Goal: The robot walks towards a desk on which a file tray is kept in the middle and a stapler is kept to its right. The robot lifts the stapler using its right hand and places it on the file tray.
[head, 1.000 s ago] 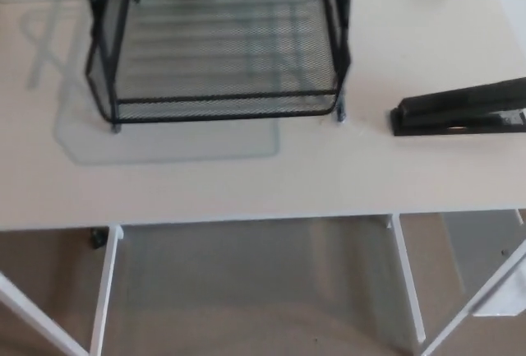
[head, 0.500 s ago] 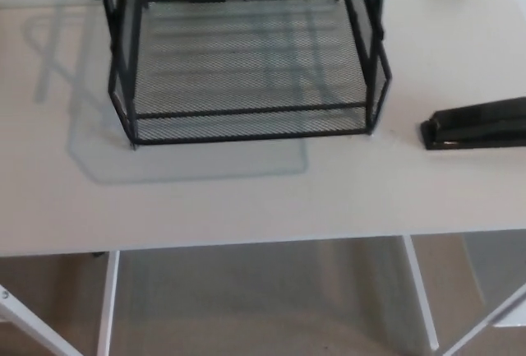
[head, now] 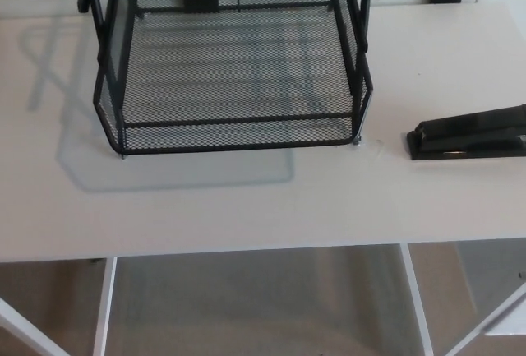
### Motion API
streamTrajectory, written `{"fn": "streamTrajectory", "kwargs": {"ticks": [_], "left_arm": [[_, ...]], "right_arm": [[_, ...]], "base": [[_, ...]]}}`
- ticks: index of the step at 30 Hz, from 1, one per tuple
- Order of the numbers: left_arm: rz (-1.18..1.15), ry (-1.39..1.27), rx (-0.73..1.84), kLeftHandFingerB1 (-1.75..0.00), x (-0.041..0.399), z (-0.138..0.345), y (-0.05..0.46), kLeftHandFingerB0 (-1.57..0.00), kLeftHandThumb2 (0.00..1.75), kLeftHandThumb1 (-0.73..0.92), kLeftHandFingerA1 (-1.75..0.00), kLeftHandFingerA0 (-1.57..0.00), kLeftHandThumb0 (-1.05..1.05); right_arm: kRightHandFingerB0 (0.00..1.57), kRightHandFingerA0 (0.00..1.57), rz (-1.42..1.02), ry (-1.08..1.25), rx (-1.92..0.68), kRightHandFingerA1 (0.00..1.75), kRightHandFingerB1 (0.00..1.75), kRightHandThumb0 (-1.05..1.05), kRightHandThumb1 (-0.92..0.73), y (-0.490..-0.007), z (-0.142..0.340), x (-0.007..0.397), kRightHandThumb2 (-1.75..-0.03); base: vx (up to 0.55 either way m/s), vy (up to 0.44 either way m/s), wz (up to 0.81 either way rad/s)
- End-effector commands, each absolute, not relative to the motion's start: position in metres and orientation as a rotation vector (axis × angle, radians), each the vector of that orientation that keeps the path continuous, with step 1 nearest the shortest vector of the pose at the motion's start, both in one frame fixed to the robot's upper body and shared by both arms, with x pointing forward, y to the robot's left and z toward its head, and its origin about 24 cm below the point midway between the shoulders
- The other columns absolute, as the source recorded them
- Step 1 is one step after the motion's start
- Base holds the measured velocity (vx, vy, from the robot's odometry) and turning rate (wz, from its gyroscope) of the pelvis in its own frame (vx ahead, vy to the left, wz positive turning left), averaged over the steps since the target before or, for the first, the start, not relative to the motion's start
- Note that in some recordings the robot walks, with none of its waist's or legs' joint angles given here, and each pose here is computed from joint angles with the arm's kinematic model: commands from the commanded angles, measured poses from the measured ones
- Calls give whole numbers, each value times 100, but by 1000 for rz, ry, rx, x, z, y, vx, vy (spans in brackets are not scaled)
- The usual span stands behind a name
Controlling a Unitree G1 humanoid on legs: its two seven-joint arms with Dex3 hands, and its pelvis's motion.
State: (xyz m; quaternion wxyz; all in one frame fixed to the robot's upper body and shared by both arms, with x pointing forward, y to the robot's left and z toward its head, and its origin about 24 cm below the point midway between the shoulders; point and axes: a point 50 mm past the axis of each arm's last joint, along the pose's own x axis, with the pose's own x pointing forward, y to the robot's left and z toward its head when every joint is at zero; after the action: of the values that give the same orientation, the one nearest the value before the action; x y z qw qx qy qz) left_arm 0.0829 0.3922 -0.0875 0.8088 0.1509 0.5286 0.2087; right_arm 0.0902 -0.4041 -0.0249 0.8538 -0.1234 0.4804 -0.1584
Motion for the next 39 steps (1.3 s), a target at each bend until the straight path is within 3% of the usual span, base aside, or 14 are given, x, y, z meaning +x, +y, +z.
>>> {"fn": "streamTrajectory", "kwargs": {"ticks": [1, 10, 12, 13, 14, 16, 17, 19, 20, 22, 23, 24, 28, 39], "left_arm": [[463, 1122, 347, -26, 84, -81, 400, -13, 62, 74, -46, -41, -55], [565, 1037, 223, -39, 83, -73, 410, -7, 88, 57, -60, -35, -64], [607, 963, 158, -27, 94, -65, 415, -11, 60, 69, -64, -45, -59], [601, 958, 182, -36, 98, -64, 415, -5, 89, 55, -62, -37, -66], [593, 937, 213, -38, 103, -61, 416, -6, 89, 57, -57, -33, -66], [592, 937, 222, -28, 105, -60, 416, -13, 61, 72, -55, -44, -61], [589, 942, 226, -27, 105, -61, 415, -14, 61, 71, -48, -41, -60], [588, 950, 234, -27, 104, -61, 416, -14, 61, 71, -48, -41, -60], [589, 953, 232, -28, 103, -61, 415, -15, 61, 70, -48, -41, -60], [588, 957, 215, -42, 100, -66, 412, -10, 89, 56, -57, -33, -65], [589, 961, 206, -28, 98, -67, 411, -15, 61, 68, -51, -40, -62], [589, 965, 193, -29, 96, -69, 410, -16, 61, 70, -56, -43, -62], [599, 961, 173, -28, 93, -71, 408, -15, 61, 67, -53, -40, -62], [579, 969, 182, -30, 90, -72, 407, -17, 61, 70, -54, -42, -65]], "right_arm": [[0, 2, -355, 1013, -246, 48, 36, -59, -46, -405, -27, 88, -88], [7, 6, -504, 848, -113, 41, 21, -53, -65, -413, -23, 98, -62], [1, 0, -522, 705, -228, 49, 21, -68, -49, -431, 7, 124, -91], [0, 4, -543, 697, -267, 44, 15, -73, -53, -437, 23, 134, -91], [0, 1, -599, 600, -316, 37, 11, -71, -68, -446, 58, 157, -65], [0, 0, -590, 557, -356, 35, 4, -77, -69, -451, 74, 169, -60], [0, 4, -594, 520, -364, 37, 28, -91, -51, -454, 89, 179, -95], [0, 4, -601, 467, -374, 37, 28, -91, -51, -457, 111, 193, -95], [0, 0, -610, 422, -360, 71, 55, -94, -54, -458, 123, 202, -58], [6, 16, -563, 321, -406, 96, 80, -98, -35, -453, 169, 233, -80], [0, 2, -529, 284, -432, 115, 90, -95, -48, -448, 185, 243, -56], [1, 13, -494, 247, -458, 79, 66, -86, -41, -442, 198, 251, -81], [0, 3, -325, 156, -564, 47, 23, -51, -55, -407, 227, 280, -58], [3, 3, 115, 174, -891, 22, 22, -69, -41, -314, 232, 333, -83]], "base": [[0, 0, 0], [0, 0, 0], [0, 0, 0], [0, 0, 0], [0, 0, 0], [0, 0, 0], [0, 0, 0], [0, 0, 0], [0, 0, 0], [0, 0, 0], [0, 0, 0], [0, 0, 0], [0, 0, 0], [0, 0, 0]]}}
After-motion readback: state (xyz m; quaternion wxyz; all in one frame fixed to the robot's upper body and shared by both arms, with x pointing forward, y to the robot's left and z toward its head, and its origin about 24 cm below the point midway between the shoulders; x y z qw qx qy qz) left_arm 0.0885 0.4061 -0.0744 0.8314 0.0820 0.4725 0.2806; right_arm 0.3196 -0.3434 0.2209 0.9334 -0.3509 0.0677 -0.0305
